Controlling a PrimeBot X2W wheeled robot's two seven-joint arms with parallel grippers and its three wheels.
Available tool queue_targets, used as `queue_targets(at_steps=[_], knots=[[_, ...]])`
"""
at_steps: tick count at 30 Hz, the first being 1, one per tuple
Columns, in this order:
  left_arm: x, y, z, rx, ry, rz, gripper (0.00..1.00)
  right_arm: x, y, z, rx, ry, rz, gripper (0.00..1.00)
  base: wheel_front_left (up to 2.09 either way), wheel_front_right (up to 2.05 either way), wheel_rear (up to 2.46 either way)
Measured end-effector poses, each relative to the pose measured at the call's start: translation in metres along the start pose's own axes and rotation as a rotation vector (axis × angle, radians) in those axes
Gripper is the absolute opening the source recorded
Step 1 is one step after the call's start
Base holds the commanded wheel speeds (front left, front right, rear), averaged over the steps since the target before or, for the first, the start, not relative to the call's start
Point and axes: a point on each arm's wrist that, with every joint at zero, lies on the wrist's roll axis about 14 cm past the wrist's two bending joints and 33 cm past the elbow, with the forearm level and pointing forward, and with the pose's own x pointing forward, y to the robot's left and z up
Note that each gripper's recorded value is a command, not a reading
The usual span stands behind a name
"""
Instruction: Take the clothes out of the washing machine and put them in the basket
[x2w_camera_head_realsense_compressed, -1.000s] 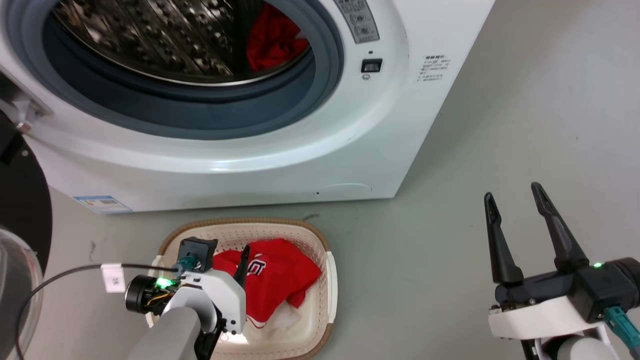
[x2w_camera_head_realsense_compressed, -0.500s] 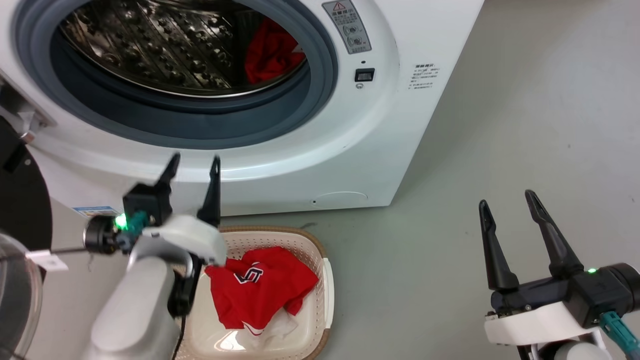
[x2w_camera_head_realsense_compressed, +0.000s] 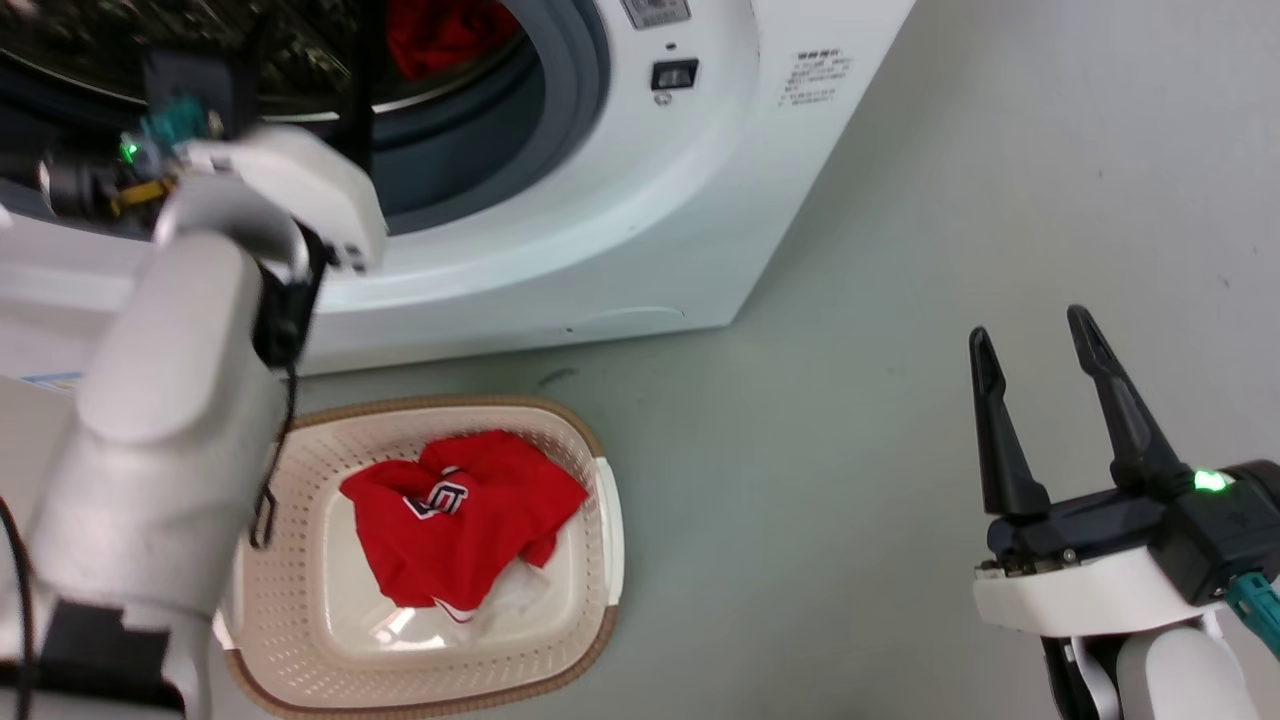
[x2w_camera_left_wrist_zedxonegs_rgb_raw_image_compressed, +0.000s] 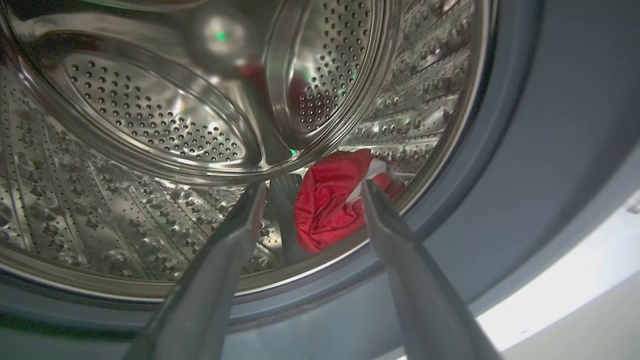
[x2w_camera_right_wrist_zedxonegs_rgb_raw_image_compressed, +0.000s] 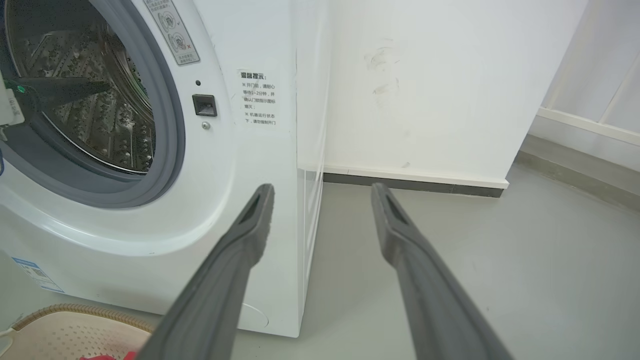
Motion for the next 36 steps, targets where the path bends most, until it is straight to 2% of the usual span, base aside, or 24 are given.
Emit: queue_targets(at_steps=[9, 10, 18, 26, 36], knots=[[0.067, -0.002, -0.019, 0.009, 0.149, -0.061, 1.0, 0.014, -0.014, -0.023, -0.005, 0.048, -0.034, 1.0, 0.0, 0.0, 0.0], [0.08, 0.001, -0.03, 0.023, 0.208, -0.069, 1.0, 0.018, -0.018, -0.03, -0.005, 0.061, -0.042, 1.0, 0.0, 0.0, 0.0], [0.113, 0.005, -0.073, 0.01, 0.414, -0.082, 1.0, 0.022, -0.028, -0.05, -0.006, 0.107, -0.068, 1.0, 0.0, 0.0, 0.0], [0.13, 0.0, -0.128, -0.022, 0.649, -0.1, 1.0, 0.022, -0.039, -0.072, -0.01, 0.166, -0.099, 1.0, 0.0, 0.0, 0.0], [0.134, 0.0, -0.161, 0.02, 0.764, -0.108, 1.0, 0.022, -0.049, -0.082, -0.015, 0.191, -0.125, 1.0, 0.0, 0.0, 0.0]])
